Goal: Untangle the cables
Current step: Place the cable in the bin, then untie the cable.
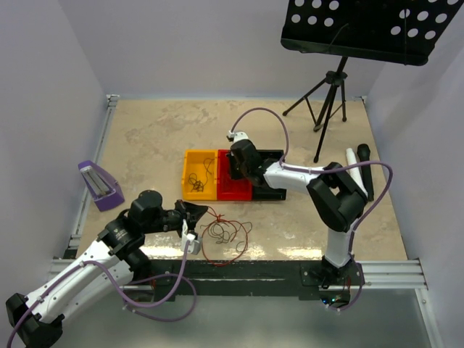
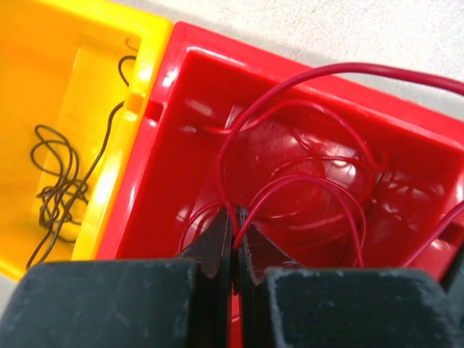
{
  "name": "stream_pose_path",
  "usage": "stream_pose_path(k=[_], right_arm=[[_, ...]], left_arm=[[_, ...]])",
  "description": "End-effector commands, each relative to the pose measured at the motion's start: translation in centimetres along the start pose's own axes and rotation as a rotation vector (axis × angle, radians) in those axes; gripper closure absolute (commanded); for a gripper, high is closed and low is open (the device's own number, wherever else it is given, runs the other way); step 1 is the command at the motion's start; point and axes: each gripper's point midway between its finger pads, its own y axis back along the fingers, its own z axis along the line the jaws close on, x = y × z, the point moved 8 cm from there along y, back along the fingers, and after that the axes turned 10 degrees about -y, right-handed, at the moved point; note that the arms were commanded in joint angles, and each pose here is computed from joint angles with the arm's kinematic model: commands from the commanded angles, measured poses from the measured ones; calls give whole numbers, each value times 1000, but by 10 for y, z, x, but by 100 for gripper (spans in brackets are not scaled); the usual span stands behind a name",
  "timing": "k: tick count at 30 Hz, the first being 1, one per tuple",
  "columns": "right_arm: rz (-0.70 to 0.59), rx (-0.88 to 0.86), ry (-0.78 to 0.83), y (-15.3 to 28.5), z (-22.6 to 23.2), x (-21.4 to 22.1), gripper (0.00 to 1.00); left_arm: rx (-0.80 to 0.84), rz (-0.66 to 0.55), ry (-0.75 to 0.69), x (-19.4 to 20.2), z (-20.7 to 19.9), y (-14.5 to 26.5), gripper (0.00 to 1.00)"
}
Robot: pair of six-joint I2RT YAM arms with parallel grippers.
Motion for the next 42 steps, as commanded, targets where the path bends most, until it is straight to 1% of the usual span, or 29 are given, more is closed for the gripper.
stream_pose_path(k=[1,2,6,8,10,11,18,25,27,30,34,35,37,39,40,42], right_arm=[[-12,3,-12,-8,10,-15,100],[-7,-1,-14,-8,10,-15,100],[-23,-10,-24,1,12,-19,77],[-29,1,-31,9,13,-23,71],[-46,-7,-36,17,16,-30,59],[-56,-15,-38,21,18,-35,57],[-105,-63,-45,53,32,-63,54],[-141,-111,-44,94,39,-80,51],[-201,-96,-47,103,40,-93,52],[-241,-52,-38,95,37,-106,52],[-230,36,-9,50,25,-109,53],[-229,56,-3,41,22,-108,54],[-218,52,13,31,22,-105,60],[-255,4,4,43,25,-106,60],[-262,-25,5,53,23,-98,59],[-322,-113,-3,82,27,-99,55]], left_arm=[[-32,-15,-3,-2,6,0,100],[-35,-14,-5,-2,7,1,100],[-30,-12,-4,-2,7,1,100],[-28,-15,-3,-2,6,1,100],[-31,-20,-5,-3,7,0,100],[-31,-21,-3,-2,7,0,100],[-24,-16,-5,-2,7,0,100],[-20,-11,-8,-1,6,0,100],[-19,-14,-8,-1,6,-1,100],[-25,-19,-7,-1,6,-2,100],[-33,-21,-4,-2,7,-1,100],[-33,-22,-1,-3,8,-1,100],[-38,-25,13,-3,9,-1,100],[-51,-31,52,-5,10,0,100],[-60,-32,75,-5,11,0,100],[-95,-39,136,-8,17,1,100]])
